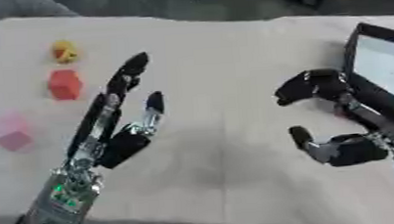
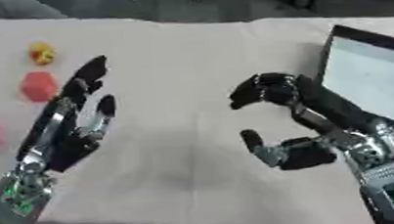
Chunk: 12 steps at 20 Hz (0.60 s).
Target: Pick up the objects with one hand, pass them to the other hand, and then place them into the box on the other side of the table.
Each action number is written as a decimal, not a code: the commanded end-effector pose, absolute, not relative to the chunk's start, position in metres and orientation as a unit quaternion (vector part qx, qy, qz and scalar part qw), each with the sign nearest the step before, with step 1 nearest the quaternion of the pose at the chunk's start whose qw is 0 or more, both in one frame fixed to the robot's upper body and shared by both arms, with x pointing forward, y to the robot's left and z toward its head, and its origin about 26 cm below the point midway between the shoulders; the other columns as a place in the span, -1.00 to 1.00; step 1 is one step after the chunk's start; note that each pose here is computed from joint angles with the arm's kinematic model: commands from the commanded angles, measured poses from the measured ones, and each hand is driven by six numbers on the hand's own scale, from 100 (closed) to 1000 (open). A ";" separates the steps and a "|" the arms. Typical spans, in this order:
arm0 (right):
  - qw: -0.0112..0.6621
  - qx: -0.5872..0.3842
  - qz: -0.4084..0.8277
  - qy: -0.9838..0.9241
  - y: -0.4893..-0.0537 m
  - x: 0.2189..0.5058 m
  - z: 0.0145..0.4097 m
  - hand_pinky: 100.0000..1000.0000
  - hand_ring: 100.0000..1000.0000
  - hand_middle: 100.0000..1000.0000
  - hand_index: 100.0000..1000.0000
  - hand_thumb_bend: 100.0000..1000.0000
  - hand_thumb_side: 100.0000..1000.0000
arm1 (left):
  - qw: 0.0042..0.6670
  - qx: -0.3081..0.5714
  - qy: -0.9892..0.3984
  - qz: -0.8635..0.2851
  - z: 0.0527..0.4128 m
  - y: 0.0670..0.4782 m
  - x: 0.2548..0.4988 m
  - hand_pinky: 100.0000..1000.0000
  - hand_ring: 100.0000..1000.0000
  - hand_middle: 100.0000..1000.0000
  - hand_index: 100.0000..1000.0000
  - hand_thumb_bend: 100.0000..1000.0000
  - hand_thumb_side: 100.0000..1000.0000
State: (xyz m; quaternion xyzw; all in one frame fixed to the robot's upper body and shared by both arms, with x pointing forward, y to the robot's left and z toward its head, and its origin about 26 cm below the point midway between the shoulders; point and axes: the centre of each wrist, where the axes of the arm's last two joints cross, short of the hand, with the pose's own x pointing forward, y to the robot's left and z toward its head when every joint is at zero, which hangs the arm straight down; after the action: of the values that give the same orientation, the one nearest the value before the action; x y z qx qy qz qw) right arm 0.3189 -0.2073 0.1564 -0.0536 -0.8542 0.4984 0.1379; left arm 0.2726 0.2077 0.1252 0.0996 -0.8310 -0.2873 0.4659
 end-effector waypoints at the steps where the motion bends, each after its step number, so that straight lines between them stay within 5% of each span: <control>1: 0.139 -0.070 0.502 -0.851 -0.215 0.320 0.161 0.34 0.28 0.33 0.44 -1.00 -0.40 | 0.462 0.130 -0.824 -0.302 0.130 0.224 0.270 1.00 1.00 0.82 0.77 -1.00 -0.35; 5: 0.145 -0.077 0.521 -0.838 -0.223 0.319 0.156 0.34 0.28 0.33 0.44 -1.00 -0.40 | 0.512 0.207 -0.762 -0.339 0.120 0.267 0.263 1.00 1.00 0.69 0.71 -0.99 -0.58; 6: 0.146 -0.076 0.523 -0.836 -0.223 0.319 0.155 0.34 0.28 0.33 0.44 -1.00 -0.40 | 0.525 0.227 -0.742 -0.348 0.117 0.279 0.261 1.00 1.00 0.68 0.70 -0.70 -0.52; 12: 0.151 -0.075 0.524 -0.835 -0.225 0.319 0.152 0.34 0.28 0.33 0.44 -1.00 -0.41 | 0.551 0.364 -0.650 -0.377 0.141 0.345 0.276 1.00 1.00 0.60 0.66 -0.42 -0.57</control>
State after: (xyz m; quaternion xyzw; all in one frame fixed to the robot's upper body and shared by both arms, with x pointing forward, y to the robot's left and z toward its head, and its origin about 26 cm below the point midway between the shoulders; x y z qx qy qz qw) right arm 0.3191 -0.2208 0.1456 -0.0666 -0.8368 0.5192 0.1605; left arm 0.2738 0.3272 0.1255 0.3233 -0.6681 -0.3698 0.5589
